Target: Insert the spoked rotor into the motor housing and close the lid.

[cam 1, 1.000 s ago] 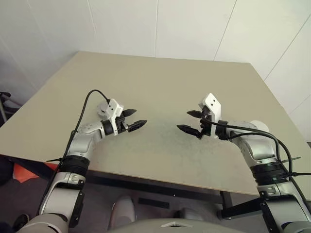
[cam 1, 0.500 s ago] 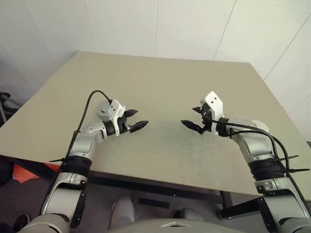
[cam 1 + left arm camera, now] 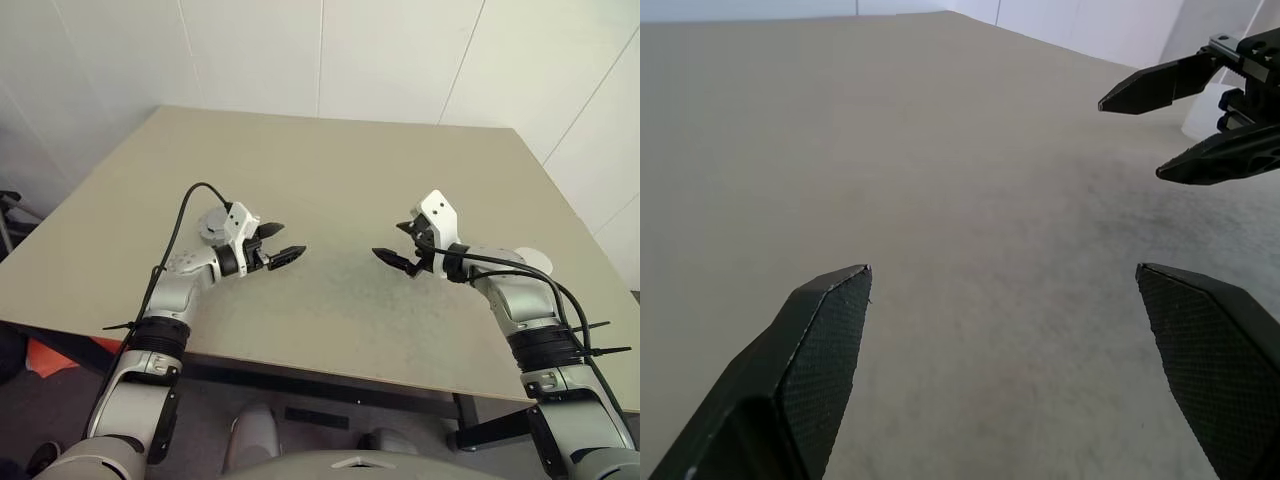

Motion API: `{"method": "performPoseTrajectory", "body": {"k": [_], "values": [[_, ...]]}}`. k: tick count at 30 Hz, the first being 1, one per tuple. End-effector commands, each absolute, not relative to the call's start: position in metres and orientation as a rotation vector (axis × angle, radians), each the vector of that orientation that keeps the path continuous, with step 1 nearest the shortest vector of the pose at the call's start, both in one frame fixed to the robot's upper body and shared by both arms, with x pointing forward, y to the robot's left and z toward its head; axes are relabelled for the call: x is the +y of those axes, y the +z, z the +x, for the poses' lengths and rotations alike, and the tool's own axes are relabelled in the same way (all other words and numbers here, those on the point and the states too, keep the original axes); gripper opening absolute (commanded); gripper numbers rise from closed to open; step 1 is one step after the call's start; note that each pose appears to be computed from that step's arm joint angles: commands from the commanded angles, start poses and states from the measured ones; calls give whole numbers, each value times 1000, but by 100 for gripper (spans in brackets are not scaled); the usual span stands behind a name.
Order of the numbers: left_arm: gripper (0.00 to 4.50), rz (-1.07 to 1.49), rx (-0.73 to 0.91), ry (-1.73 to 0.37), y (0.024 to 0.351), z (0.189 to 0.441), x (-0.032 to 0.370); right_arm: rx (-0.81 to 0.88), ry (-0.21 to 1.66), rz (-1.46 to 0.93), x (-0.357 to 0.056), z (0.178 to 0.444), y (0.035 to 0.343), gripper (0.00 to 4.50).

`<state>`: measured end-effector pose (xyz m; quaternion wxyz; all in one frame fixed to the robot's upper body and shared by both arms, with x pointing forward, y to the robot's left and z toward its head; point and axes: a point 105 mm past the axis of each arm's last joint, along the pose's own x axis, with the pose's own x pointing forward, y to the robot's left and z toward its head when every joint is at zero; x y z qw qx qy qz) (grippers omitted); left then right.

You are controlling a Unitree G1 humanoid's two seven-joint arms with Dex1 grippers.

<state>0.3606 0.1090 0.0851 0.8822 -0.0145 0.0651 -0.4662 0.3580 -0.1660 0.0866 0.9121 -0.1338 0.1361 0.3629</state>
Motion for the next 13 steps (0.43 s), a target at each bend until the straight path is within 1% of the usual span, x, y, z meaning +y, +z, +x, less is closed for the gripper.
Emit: {"method": "performPoseTrajectory", "body": {"k": [1,13], "values": [[448,-3,75,-969,101,366,108,201,731,-289,-166,365,108,450],[448,-1,76,-964,100,365,110,199,738,-294,-164,366,107,450]]}}
